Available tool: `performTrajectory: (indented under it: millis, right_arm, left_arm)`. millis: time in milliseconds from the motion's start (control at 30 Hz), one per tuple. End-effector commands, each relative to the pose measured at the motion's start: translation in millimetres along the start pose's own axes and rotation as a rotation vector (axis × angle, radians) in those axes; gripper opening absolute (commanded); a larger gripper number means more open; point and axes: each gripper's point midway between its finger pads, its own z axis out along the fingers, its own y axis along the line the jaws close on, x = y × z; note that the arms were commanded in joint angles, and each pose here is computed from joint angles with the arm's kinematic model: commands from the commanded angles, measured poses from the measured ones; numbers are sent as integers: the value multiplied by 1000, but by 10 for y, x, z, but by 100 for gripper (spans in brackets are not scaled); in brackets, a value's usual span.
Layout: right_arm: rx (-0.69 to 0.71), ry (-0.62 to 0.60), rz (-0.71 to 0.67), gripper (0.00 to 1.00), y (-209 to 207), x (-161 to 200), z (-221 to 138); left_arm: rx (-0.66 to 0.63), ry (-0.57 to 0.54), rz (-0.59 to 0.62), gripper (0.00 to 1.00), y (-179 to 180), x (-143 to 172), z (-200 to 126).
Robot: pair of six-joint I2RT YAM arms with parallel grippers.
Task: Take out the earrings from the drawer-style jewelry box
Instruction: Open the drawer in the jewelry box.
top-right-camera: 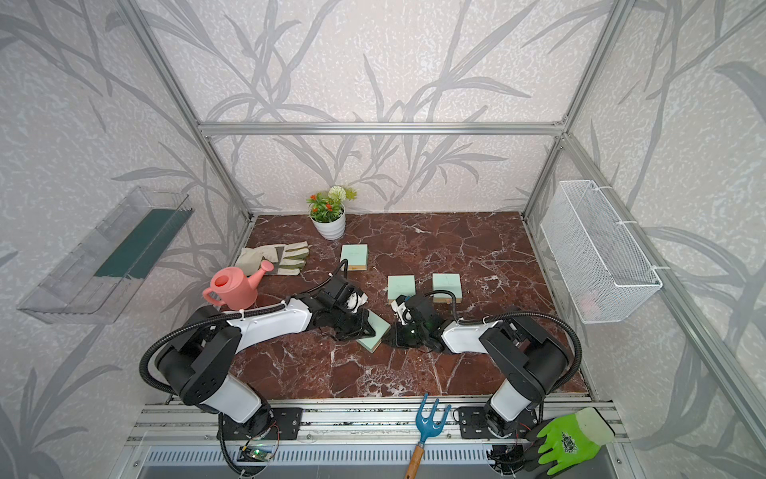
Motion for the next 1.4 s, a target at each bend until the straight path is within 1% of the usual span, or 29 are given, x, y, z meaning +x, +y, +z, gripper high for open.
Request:
performTrajectory:
  millis: [0,267,633,1367]
  right_arm:
    - [27,-11,-12,0,-54,27,-83]
    - [37,-5,5,0,-141,117,-102]
    - [65,-14,25,0,-259,241,-236]
    - [91,-21,54,0,-384,409,-366]
  left_arm:
    - [-94,11,-26,0,204,39,32]
    - [-100,9,-33,0,220,22,25]
    - [-98,7,-32,0,205,5,15]
    - [-89,1,-26,0,180,0,-8]
